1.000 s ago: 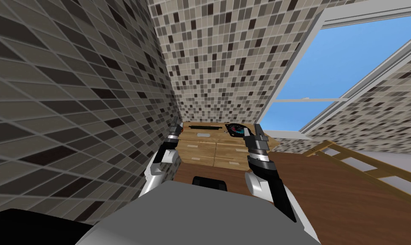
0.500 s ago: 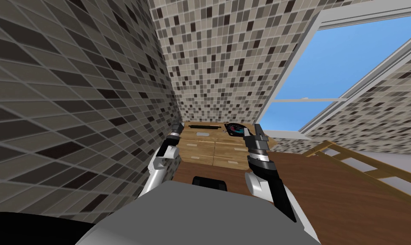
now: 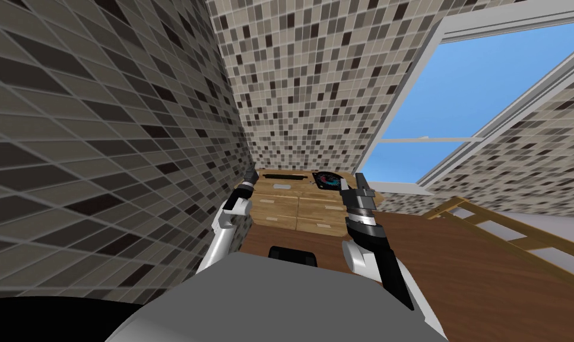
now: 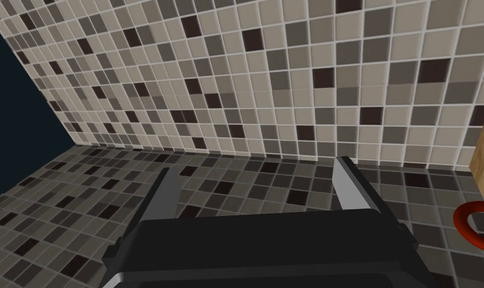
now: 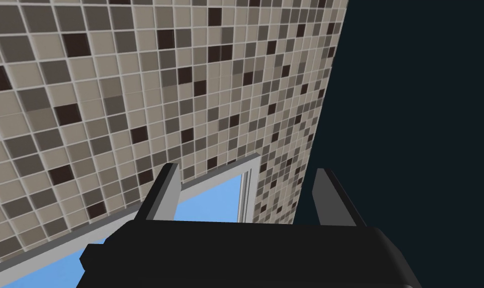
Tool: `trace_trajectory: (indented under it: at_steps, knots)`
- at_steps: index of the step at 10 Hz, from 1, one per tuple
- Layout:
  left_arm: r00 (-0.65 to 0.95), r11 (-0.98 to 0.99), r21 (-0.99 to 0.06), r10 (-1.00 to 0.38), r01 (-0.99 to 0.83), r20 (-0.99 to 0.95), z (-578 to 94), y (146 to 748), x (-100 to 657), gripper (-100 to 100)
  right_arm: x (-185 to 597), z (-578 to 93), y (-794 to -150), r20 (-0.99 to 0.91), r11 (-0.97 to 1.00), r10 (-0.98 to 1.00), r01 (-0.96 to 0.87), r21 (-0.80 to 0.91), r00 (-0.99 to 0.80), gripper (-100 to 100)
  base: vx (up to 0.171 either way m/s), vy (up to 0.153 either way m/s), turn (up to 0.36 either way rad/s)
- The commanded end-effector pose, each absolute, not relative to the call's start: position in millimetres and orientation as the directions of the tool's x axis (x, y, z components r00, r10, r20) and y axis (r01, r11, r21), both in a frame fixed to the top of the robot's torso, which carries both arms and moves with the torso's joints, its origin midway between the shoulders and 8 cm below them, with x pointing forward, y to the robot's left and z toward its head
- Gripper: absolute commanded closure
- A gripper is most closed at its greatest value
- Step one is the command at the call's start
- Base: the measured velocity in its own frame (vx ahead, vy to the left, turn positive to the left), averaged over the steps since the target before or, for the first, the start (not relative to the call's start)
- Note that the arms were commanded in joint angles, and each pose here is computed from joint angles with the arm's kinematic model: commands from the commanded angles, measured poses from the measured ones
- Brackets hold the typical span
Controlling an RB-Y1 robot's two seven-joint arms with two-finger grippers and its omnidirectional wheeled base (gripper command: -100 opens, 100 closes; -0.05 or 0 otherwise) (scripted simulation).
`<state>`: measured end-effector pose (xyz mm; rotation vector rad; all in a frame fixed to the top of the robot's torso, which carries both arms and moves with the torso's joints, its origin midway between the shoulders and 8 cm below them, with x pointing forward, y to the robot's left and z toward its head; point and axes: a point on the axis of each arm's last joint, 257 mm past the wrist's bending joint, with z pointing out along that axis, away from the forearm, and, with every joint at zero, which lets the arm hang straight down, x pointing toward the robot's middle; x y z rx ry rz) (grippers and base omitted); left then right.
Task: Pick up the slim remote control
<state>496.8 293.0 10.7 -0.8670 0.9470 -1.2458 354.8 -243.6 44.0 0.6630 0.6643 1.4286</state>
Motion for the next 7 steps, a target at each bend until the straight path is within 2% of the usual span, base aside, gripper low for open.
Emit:
trace_trajectory:
  at_steps: [1,7]
  knots:
    - [0.069,0.124,-0.937,-0.992,0.325,-0.108,1,295,502,-100,355,44,-244,-0.016,0.034,0.999,-0.656,0.754,0.033,0,-0.018,-0.025,0.0]
    - [0.065,0.13,-0.971,-0.991,0.201,-0.119,-19,298,532,-100,355,44,-244,-0.016,0.034,0.999,-0.656,0.754,0.033,0,-0.015,-0.036,0.009]
